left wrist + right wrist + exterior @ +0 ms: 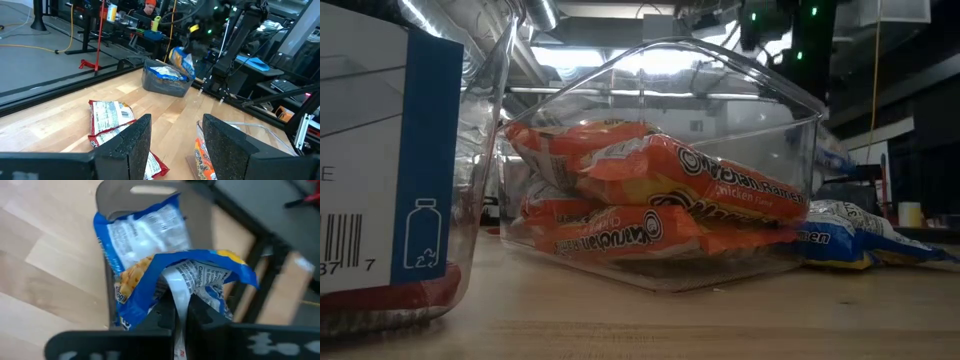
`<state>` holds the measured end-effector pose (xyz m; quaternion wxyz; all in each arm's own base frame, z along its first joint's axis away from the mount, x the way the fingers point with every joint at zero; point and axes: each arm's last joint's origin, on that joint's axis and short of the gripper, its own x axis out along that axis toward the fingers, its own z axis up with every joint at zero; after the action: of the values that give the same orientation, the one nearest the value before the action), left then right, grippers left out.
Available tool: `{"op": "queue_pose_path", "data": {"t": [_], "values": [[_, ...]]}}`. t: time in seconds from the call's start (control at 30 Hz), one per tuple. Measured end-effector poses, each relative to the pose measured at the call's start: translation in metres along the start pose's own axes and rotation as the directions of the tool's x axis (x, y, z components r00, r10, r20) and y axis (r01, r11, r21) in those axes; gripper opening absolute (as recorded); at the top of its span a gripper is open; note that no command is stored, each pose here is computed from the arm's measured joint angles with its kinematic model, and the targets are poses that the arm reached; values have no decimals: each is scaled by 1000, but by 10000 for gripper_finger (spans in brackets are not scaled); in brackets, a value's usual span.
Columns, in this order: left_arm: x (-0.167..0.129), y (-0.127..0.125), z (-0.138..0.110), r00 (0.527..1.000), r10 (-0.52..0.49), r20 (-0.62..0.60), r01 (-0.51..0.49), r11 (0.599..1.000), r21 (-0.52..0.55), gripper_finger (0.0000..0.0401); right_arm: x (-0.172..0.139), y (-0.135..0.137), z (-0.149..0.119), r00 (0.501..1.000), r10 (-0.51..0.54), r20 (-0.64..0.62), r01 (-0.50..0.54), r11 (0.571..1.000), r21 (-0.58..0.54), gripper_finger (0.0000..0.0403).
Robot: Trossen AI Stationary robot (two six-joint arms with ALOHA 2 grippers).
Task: Sort Maruchan noodles
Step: Put the blue noodle pack into the black bin
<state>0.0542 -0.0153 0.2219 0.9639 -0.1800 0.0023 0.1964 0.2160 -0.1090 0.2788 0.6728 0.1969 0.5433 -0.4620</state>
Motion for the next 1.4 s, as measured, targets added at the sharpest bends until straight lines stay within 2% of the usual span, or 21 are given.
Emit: {"op": "queue_pose_path", "data": {"t": [0.17,0.37,0.57,0.77,0.87,0.97,1.1,1.2,1.4], "values": [[0,0,0,1000,0,0,0,1000,-1,172,28,-1,0,997,75,-6,-75,997,24,0],[0,0,0,1000,0,0,0,1000,-16,172,42,-5,-2,998,69,-3,-69,997,28,8],[0,0,0,1000,1,-2,-1,1000,-12,172,43,-8,0,999,-15,35,15,1000,7,51],[0,0,-1,1000,2,-3,-2,1000,-10,172,43,-5,5,996,8,89,-8,1000,-3,108],[0,0,-1,1000,2,-3,-2,1000,-12,172,36,-3,8,987,39,155,-36,999,-19,119],[0,0,-1,1000,1,-5,-1,1000,-14,172,22,-1,8,967,58,249,-57,998,-10,121],[0,0,-1,1000,-4,-8,4,1000,-16,172,12,0,-2,959,39,280,-51,998,36,121],[0,1,-1,1000,-3,-11,3,1000,-9,172,21,5,-16,965,-20,262,8,999,48,111],[0,1,-2,1000,-1,-15,1,1000,0,172,45,10,-39,982,-40,187,31,998,52,78]]}}
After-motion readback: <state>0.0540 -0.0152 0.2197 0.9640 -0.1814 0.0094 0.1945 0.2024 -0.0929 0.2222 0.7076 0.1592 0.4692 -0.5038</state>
